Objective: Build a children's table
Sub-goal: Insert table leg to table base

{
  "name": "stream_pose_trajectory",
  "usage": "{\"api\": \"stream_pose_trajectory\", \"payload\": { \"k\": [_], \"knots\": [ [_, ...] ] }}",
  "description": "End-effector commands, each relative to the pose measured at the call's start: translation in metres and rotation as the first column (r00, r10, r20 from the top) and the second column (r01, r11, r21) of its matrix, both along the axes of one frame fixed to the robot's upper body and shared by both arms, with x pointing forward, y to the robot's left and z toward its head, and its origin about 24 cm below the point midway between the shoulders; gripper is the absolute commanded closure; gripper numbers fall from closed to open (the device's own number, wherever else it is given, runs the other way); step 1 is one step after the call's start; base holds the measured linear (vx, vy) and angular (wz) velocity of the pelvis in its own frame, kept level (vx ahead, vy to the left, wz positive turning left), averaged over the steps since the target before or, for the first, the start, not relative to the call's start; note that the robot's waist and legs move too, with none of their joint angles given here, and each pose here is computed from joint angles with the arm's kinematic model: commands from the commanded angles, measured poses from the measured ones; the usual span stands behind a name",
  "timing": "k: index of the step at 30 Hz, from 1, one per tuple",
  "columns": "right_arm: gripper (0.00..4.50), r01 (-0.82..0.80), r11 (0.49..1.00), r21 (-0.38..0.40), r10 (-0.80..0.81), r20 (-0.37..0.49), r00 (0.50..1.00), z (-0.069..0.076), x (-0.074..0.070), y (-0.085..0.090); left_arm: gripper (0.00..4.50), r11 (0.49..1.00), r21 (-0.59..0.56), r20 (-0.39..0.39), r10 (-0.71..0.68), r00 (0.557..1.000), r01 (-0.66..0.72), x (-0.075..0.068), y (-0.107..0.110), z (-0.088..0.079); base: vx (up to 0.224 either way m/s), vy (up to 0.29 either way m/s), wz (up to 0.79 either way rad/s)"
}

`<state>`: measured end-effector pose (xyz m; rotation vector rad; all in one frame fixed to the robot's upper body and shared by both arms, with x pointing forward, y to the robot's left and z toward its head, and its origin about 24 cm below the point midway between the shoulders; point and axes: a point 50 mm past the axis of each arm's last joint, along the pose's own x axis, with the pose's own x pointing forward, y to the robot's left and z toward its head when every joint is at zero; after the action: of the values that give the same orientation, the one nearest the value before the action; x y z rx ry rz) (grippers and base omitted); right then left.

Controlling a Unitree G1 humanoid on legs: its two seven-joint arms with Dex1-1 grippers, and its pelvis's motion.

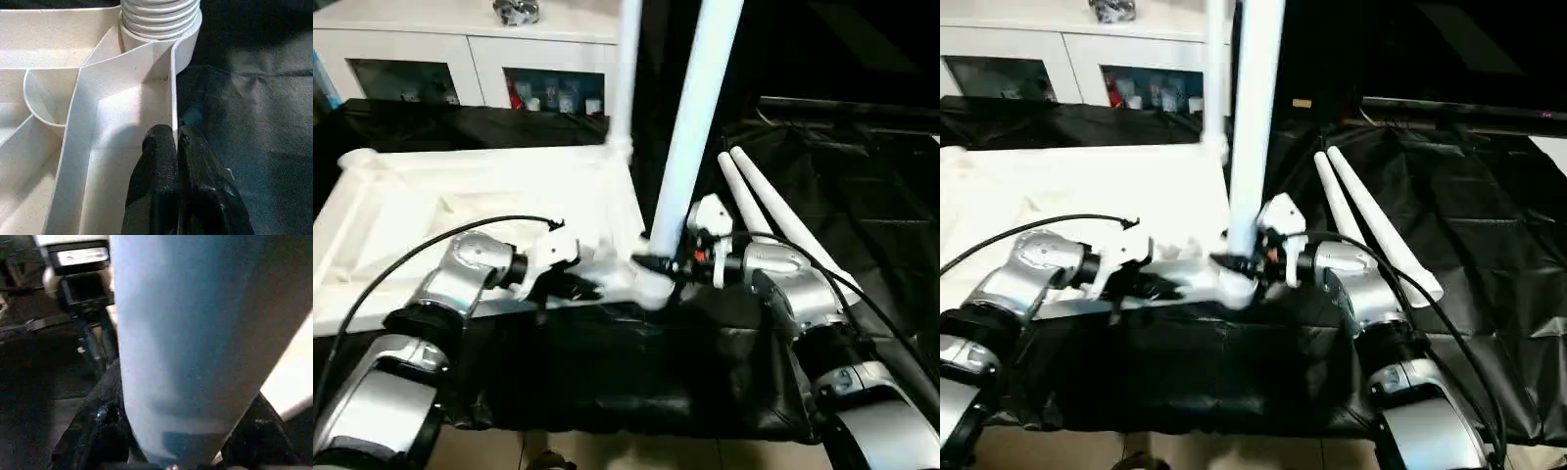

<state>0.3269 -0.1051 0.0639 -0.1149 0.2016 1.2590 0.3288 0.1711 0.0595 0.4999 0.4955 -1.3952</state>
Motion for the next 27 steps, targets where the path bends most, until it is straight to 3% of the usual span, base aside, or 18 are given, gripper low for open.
{"api": "stream_pose_trajectory", "payload": {
  "k": [1, 10, 14, 15, 19, 22, 24, 27],
  "knots": [
    [2.62, -0.125, 0.983, -0.132, 0.101, -0.177, 0.979, -0.045, -0.026, 0.006, 4.5, 0.995, 0.011, 0.024, -0.101, 0.995, 0.1, 0.002, -0.012, 0.008, 0.0, 0.0, 0.0],
    [2.62, -0.185, 0.975, -0.122, 0.16, -0.192, 0.968, -0.045, -0.03, 0.01, 4.5, 0.993, 0.018, 0.014, -0.119, 0.993, 0.119, 0.003, -0.011, 0.011, 0.0, 0.0, 0.0],
    [2.62, -0.012, 0.992, -0.127, -0.005, -0.14, 0.99, -0.043, -0.015, 0.01, 4.5, 1.0, -0.003, 0.039, -0.021, 0.999, 0.021, 0.011, -0.014, 0.013, 0.0, 0.0, 0.0],
    [2.62, 0.177, 0.976, -0.13, -0.191, -0.1, 0.977, -0.042, -0.001, 0.008, 4.5, 0.996, -0.059, 0.053, 0.075, 0.996, -0.071, 0.018, -0.019, 0.017, 0.0, 0.0, 0.0],
    [2.62, 0.371, 0.922, -0.113, -0.382, -0.09, 0.92, -0.039, 0.014, 0.005, 4.5, 0.977, -0.136, 0.062, 0.176, 0.983, -0.166, 0.025, -0.027, 0.025, -0.039, 0.008, -0.09],
    [2.62, 0.521, 0.847, -0.104, -0.53, -0.1, 0.842, -0.036, 0.025, 0.005, 4.5, 0.957, -0.161, 0.082, 0.256, 0.963, -0.24, 0.029, -0.036, 0.03, 0.0, 0.0, 0.0],
    [2.62, 0.574, 0.811, -0.114, -0.584, -0.108, 0.804, -0.037, 0.028, 0.007, 4.5, 0.939, -0.176, 0.083, 0.315, 0.946, -0.297, 0.032, -0.044, 0.033, 0.0, 0.0, 0.0],
    [2.62, 0.564, 0.814, -0.142, -0.58, -0.135, 0.803, -0.041, 0.027, 0.019, 4.5, 0.932, -0.186, 0.088, 0.33, 0.94, -0.31, 0.027, -0.063, 0.033, 0.0, 0.0, 0.0]
  ]
}}
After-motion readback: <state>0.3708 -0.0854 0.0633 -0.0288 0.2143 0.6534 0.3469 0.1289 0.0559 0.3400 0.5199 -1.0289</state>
